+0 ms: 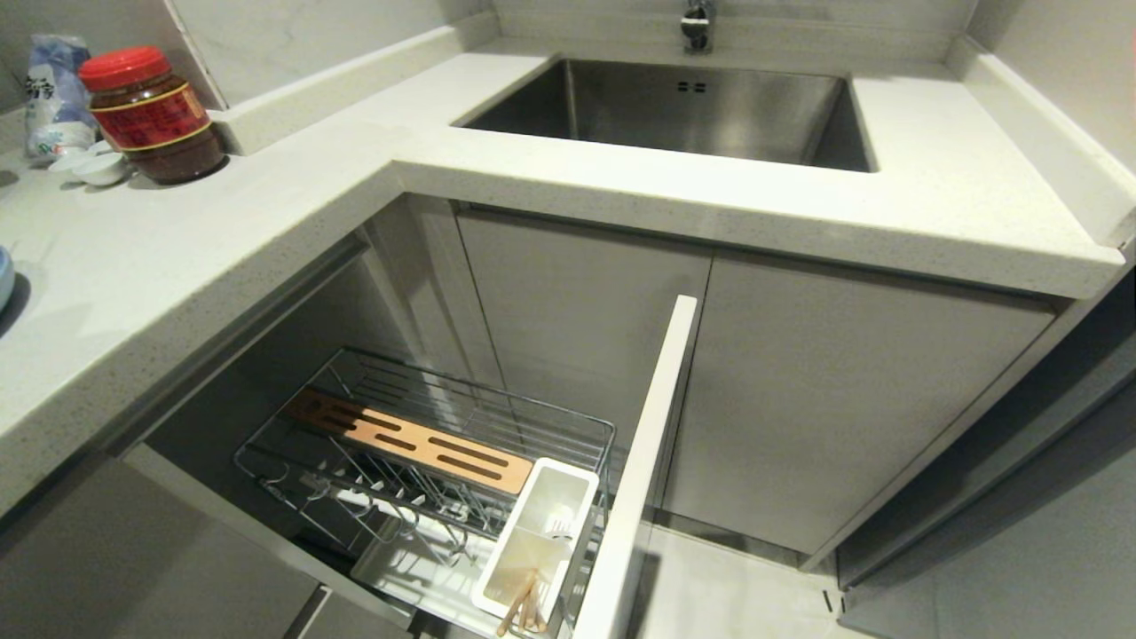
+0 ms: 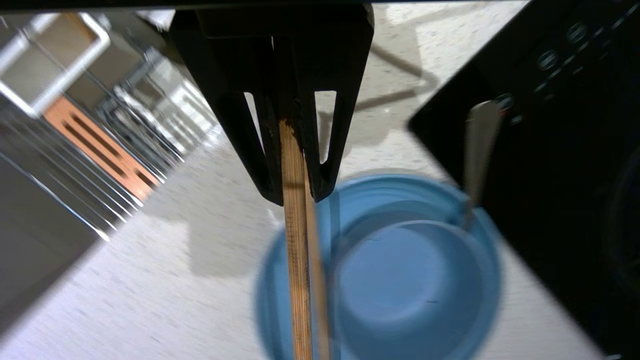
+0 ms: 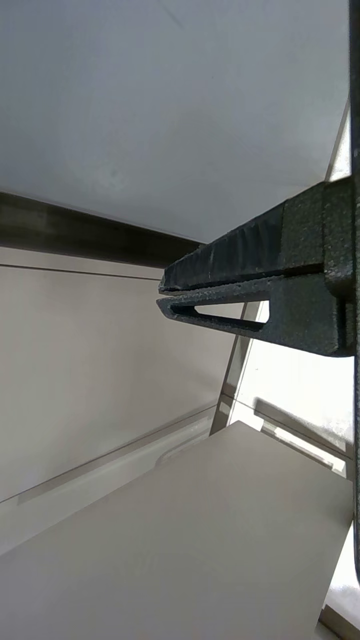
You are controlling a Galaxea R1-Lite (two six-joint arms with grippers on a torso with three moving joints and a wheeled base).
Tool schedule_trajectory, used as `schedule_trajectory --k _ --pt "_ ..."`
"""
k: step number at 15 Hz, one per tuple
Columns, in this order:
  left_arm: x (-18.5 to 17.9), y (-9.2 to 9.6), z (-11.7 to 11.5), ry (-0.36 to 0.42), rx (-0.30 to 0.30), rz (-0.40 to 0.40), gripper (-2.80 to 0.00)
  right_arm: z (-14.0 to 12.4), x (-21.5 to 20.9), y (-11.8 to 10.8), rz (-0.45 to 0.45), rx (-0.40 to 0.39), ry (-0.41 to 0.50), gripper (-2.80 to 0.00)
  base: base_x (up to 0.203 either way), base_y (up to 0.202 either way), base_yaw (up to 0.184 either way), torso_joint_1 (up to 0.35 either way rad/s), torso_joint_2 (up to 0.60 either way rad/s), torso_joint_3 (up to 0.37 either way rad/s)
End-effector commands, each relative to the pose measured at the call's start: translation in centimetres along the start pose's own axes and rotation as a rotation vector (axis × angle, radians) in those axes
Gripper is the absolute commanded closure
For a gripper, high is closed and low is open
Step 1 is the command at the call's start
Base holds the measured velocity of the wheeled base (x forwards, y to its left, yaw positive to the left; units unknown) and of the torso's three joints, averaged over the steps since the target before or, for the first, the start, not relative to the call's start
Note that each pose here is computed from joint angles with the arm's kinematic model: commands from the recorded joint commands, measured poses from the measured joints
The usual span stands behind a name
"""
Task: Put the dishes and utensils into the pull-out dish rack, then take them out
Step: Take the chopsticks out of the cupboard
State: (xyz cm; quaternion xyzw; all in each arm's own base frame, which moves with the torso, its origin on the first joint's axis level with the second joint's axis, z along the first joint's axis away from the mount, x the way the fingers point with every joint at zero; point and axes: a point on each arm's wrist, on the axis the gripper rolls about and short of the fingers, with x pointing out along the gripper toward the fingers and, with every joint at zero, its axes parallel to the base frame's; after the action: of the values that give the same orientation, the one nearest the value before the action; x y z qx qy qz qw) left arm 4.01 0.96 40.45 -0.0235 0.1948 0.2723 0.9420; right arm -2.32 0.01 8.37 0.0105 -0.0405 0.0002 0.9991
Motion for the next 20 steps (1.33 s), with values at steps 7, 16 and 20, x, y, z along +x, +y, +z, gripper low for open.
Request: schedule_trajectory --k 7,16,20 --pt "4.0 -2.3 0.4 0.079 0.044 0.108 0.0 -0.7 0.1 0.0 0.0 0.0 0.026 0.0 0.0 0.0 0.0 0.0 0.0 0.0" --pt "8.6 -4.4 0.9 0.154 0.072 0.176 0.0 -0.7 0.1 0.0 0.0 0.0 0.024 0.0 0.0 0.0 0.0 0.0 0.0 0.0" --pt "9.8 -4.6 0.7 0.19 0.089 0.217 0.0 -0.7 0.1 0.0 0.0 0.0 0.026 0.0 0.0 0.0 0.0 0.0 0.0 0.0"
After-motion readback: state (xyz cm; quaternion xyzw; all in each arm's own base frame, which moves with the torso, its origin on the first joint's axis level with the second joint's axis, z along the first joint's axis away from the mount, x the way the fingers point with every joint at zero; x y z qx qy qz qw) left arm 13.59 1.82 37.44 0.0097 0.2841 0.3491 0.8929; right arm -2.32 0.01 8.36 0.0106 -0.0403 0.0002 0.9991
